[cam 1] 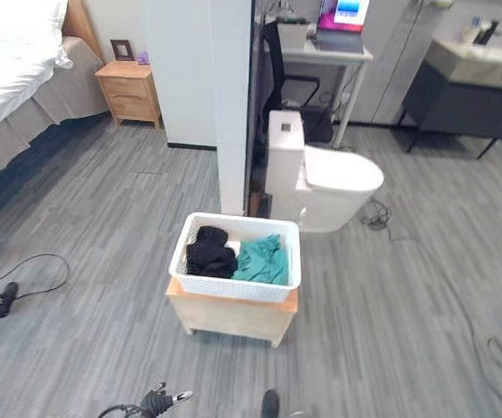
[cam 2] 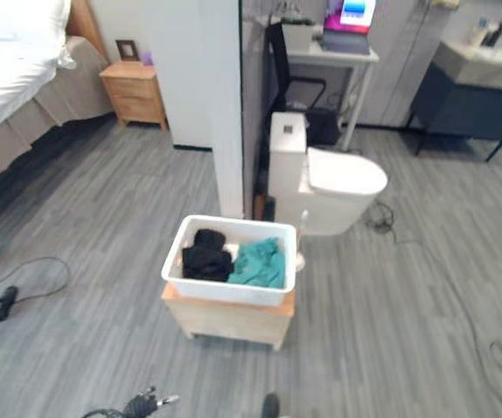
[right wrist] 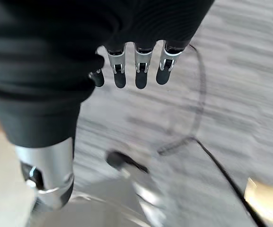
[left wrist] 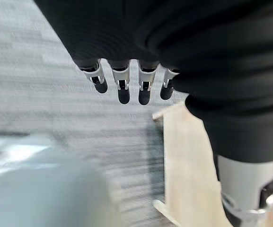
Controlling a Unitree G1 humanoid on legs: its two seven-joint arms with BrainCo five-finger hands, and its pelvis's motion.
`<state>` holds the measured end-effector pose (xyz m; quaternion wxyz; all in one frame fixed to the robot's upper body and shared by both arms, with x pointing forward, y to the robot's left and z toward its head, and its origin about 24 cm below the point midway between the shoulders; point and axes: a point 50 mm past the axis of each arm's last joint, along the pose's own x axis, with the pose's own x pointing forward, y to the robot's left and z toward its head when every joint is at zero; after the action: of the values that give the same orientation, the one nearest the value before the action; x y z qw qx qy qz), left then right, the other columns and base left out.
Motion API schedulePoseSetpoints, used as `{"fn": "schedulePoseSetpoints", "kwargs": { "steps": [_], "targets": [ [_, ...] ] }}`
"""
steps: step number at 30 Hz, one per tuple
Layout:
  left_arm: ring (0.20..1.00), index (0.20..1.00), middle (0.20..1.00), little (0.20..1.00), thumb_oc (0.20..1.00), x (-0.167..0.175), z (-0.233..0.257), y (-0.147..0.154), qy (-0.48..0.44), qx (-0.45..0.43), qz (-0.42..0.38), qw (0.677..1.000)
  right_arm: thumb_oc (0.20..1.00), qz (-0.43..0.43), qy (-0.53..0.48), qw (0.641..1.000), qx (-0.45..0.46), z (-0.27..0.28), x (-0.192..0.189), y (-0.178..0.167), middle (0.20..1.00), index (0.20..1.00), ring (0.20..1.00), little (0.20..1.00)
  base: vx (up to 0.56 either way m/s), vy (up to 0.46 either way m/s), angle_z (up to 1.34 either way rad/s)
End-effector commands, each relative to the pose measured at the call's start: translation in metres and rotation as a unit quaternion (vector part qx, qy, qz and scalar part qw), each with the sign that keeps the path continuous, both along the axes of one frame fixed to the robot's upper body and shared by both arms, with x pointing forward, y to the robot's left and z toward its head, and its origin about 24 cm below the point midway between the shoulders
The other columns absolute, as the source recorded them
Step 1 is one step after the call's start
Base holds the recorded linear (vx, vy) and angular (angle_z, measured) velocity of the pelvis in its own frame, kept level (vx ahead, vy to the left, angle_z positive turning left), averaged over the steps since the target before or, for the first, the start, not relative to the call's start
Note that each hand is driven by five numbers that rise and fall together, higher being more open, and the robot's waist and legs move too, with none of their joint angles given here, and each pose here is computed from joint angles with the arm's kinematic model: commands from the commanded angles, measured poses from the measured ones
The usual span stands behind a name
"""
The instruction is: Grab the laundry basket,head to the washer,open it,put in the laundry and shut it.
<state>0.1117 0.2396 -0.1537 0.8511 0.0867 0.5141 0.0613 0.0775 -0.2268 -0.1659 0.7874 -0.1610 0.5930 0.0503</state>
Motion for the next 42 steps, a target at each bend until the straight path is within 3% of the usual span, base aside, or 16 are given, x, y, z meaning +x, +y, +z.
{"fn": "schedulePoseSetpoints", "kwargs": {
  "steps": [1, 9, 17, 19, 20, 21, 24, 30, 31, 34, 35, 42],
  "targets": [
    [1.000, 1.000, 1.000, 1.000, 1.000, 0.030, 0.016, 0.012, -0.071, 0.025, 0.006, 0.997, 1.000, 0.011, -0.035, 0.999, -0.017, 0.006, 0.015, -0.007, 1.000, 1.000, 1.000, 1.000, 0.17, 0.019, 0.03],
    [1.000, 1.000, 1.000, 1.000, 1.000, 0.034, 0.021, 0.019, -0.105, 0.027, 0.046, 0.993, 1.000, 0.028, -0.071, 0.997, -0.025, 0.011, 0.031, -0.007, 1.000, 1.000, 1.000, 1.000, 0.16, 0.177, -0.15],
    [1.000, 1.000, 1.000, 1.000, 1.000, 0.010, 0.023, 0.038, -0.098, 0.050, 0.057, 0.992, 1.000, -0.058, -0.094, 0.992, -0.058, 0.022, 0.044, -0.038, 1.000, 1.000, 1.000, 1.000, 0.14, 0.269, -0.40],
    [1.000, 1.000, 1.000, 1.000, 1.000, 0.024, 0.047, 0.055, -0.193, 0.070, 0.115, 0.972, 1.000, -0.094, -0.115, 0.986, -0.071, 0.027, 0.051, -0.048, 1.000, 1.000, 1.000, 1.000, 0.07, 0.060, -0.38],
    [1.000, 1.000, 1.000, 1.000, 1.000, 0.024, 0.047, 0.055, -0.193, 0.070, 0.115, 0.972, 1.000, -0.094, -0.115, 0.986, -0.071, 0.027, 0.051, -0.048, 1.000, 1.000, 1.000, 1.000, 0.07, 0.001, -0.29],
    [1.000, 1.000, 1.000, 1.000, 1.000, 0.035, 0.077, 0.070, -0.293, 0.079, 0.170, 0.938, 1.000, -0.123, -0.147, 0.978, -0.082, 0.035, 0.056, -0.058, 1.000, 1.000, 1.000, 1.000, 0.07, -0.009, -0.11],
    [1.000, 1.000, 1.000, 1.000, 1.000, 0.055, 0.129, 0.090, -0.407, 0.113, 0.171, 0.890, 1.000, -0.128, -0.239, 0.956, -0.114, 0.065, 0.084, -0.081, 1.000, 1.000, 1.000, 1.000, 0.04, -0.007, 0.13],
    [1.000, 1.000, 1.000, 1.000, 1.000, 0.113, 0.181, 0.095, -0.478, 0.150, 0.098, 0.860, 1.000, -0.085, -0.382, 0.906, -0.160, 0.135, 0.144, -0.107, 1.000, 1.000, 1.000, 1.000, -0.08, -0.017, 0.06],
    [1.000, 1.000, 1.000, 1.000, 1.000, 0.140, 0.197, 0.085, -0.494, 0.153, 0.064, 0.854, 1.000, -0.072, -0.425, 0.889, -0.155, 0.157, 0.168, -0.103, 1.000, 1.000, 1.000, 1.000, -0.09, -0.021, 0.11],
    [1.000, 1.000, 1.000, 1.000, 1.000, 0.165, 0.212, 0.074, -0.510, 0.150, 0.039, 0.846, 1.000, -0.067, -0.457, 0.875, -0.144, 0.174, 0.192, -0.096, 1.000, 1.000, 1.000, 1.000, -0.18, -0.027, 0.18],
    [1.000, 1.000, 1.000, 1.000, 1.000, 0.188, 0.224, 0.061, -0.517, 0.144, 0.022, 0.844, 1.000, -0.044, -0.487, 0.863, -0.128, 0.193, 0.219, -0.079, 1.000, 1.000, 1.000, 1.000, -0.19, -0.022, 0.03],
    [1.000, 1.000, 1.000, 1.000, 1.000, 0.241, 0.250, 0.039, -0.502, 0.132, 0.013, 0.854, 1.000, 0.025, -0.544, 0.834, -0.089, 0.243, 0.284, -0.014, 1.000, 1.000, 1.000, 1.000, -0.14, -0.008, -0.03]
  ]
}}
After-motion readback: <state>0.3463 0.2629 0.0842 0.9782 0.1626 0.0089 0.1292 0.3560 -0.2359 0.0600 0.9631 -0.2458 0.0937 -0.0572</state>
